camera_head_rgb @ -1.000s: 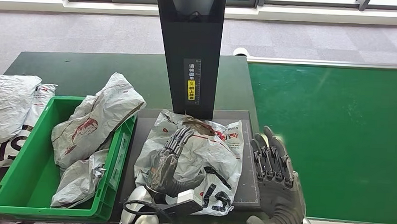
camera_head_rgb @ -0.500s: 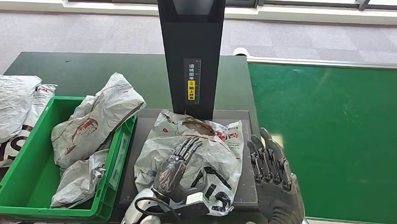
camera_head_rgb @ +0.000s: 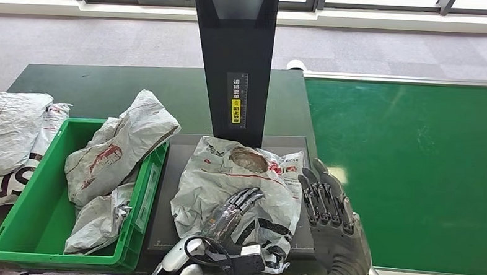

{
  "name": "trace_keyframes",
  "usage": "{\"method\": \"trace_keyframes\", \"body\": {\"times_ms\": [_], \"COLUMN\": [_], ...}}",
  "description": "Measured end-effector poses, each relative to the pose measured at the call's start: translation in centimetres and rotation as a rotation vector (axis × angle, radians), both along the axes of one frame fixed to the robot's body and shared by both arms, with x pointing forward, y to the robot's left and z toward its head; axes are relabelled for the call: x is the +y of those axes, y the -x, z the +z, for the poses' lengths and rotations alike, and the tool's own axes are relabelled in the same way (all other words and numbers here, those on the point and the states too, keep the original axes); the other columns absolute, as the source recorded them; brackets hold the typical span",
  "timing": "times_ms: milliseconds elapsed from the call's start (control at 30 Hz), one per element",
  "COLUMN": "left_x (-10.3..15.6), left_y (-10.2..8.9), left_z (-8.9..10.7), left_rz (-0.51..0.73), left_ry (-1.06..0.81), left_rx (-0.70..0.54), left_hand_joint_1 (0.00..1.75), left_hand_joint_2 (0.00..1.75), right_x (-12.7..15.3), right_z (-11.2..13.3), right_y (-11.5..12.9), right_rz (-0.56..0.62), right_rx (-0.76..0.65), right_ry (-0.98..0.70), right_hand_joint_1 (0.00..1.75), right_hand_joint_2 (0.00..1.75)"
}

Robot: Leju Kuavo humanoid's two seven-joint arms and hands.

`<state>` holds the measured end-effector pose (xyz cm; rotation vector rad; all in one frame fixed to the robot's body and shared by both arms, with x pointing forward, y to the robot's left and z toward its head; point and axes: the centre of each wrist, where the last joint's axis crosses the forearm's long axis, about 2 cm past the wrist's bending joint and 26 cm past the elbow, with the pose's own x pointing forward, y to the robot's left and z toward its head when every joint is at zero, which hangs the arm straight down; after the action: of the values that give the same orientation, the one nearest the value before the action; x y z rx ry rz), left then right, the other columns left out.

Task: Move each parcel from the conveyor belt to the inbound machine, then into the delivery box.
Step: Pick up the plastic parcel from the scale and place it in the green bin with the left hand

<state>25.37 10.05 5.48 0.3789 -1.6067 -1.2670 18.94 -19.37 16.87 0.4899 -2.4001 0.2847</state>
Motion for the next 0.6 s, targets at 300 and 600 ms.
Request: {"method": "trace_keyframes", "body": {"times_ms": [300, 600], "left_x": [-0.4, 0.2], "left_y": [-0.3, -1.6], "left_z": [0.1, 4.5], "left_rz": [-0.038, 0.036], "left_ry": [0.049, 0.311], "left_rx": [-0.05, -0.337], "left_hand_joint_1": [1.75, 1.75], "left_hand_joint_2": [1.75, 1.75], "right_x": [0.0, -0.1], "right_z": [0.0, -0.1], "right_y": [-0.1, 0.0], "right_rz": [0.002, -0.01], "right_rx": [0.0, 0.007], "right_ry": [-0.003, -0.003], "right_hand_joint_1": [0.0, 0.0], "right_hand_joint_2": [1.75, 1.75]}}
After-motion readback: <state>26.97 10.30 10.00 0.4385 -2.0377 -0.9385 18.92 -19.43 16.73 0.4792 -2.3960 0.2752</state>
